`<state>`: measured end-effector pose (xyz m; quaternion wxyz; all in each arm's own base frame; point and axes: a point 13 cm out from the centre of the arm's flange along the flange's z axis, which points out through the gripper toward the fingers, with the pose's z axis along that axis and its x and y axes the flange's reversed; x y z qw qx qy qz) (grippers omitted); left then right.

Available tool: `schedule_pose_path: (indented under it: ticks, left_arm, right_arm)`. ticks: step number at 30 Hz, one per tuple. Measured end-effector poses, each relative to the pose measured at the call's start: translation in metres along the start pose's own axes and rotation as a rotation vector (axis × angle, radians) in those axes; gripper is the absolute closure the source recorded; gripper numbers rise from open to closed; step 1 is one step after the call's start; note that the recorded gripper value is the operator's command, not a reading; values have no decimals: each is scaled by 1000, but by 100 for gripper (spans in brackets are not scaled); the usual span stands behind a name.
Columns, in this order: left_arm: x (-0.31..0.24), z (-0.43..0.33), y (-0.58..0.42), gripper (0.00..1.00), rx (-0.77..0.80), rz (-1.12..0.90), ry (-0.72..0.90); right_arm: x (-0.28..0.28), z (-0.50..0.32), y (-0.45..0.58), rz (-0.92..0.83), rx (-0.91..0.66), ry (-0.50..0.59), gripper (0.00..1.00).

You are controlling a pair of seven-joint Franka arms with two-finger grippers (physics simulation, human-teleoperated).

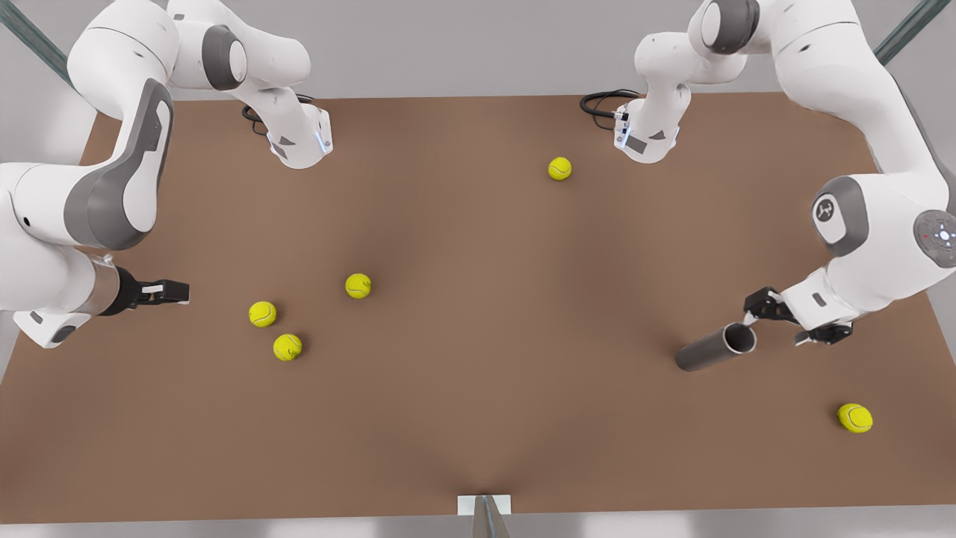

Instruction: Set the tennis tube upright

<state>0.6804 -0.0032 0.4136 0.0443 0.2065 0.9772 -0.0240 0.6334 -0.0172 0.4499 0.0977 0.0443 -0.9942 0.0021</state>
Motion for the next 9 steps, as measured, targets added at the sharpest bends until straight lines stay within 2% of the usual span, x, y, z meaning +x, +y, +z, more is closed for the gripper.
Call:
schedule_pose_path:
  ticks: [4, 9]
  left_arm:
    - [35, -59, -33, 0, 8, -65, 44]
    - [66, -57, -39, 0, 7, -165, 140]
  right_arm:
    - [0, 0, -1, 2, 0, 1, 0]
    - [0, 0, -2, 5, -1, 1, 0]
